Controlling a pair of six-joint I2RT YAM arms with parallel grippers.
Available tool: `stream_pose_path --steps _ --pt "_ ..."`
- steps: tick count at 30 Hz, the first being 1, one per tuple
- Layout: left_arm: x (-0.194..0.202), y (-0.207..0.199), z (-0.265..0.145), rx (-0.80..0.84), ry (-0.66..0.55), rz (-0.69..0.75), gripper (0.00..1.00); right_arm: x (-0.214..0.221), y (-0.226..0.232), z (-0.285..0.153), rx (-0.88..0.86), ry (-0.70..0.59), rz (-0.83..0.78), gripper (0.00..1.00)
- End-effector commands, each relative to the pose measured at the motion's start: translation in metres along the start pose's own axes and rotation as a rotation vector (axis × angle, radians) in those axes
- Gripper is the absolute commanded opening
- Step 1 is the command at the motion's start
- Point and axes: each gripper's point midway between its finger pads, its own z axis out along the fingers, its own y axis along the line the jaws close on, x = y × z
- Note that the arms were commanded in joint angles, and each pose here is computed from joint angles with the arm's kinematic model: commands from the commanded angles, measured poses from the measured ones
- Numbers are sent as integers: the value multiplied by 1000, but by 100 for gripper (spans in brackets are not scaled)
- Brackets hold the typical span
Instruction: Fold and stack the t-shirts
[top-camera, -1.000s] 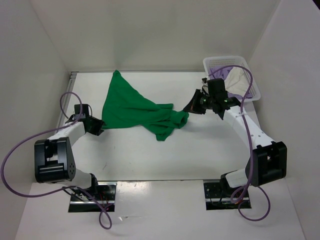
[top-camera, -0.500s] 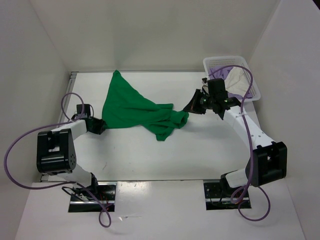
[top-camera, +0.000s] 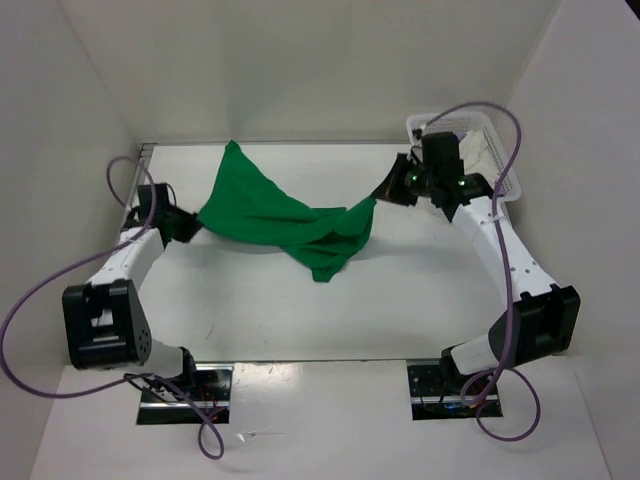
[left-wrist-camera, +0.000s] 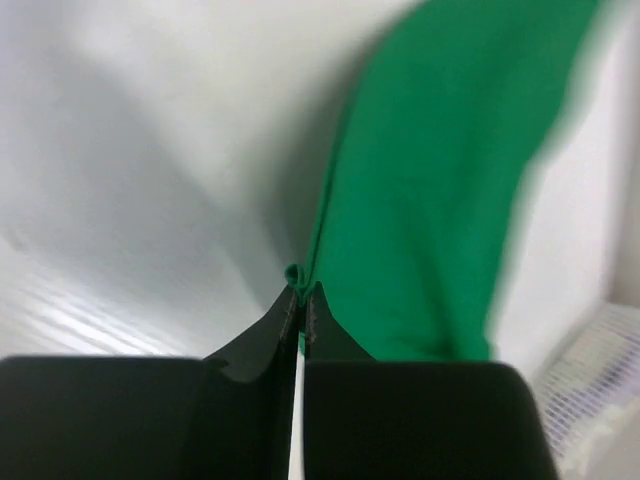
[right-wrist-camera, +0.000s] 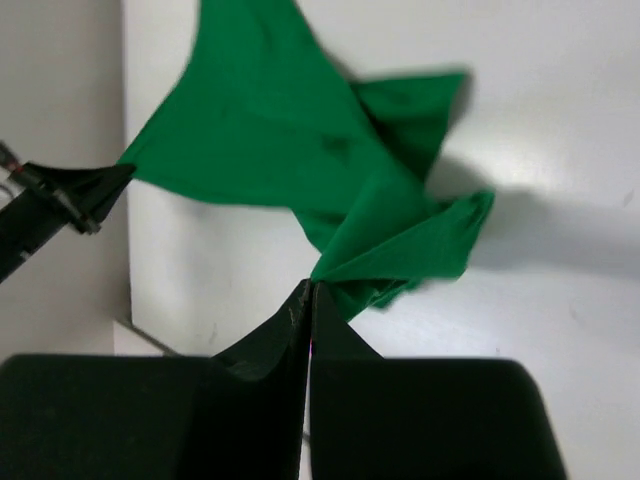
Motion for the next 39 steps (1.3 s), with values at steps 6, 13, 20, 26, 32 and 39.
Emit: stream_pose_path --steps 6,13,20,26,32,39 --pt "-90 -186 -209 562 -321 206 0 -143 109 -147 -48 -488 -182 0" --pt "-143 -266 -377 815 -613 264 0 -192 197 -308 -243 -906 -243 0" --pt "-152 -272 -330 756 -581 246 0 -229 189 -251 -226 -852 -251 0" --pt "-153 -273 -230 666 -457 222 0 -281 137 -136 -142 -740 -215 0" --pt "-159 -280 -144 592 -374 215 0 -309 109 -65 -129 -720 -185 0" --pt "-190 -343 -203 753 -475 233 0 -348 160 -147 -353 -972 -150 0"
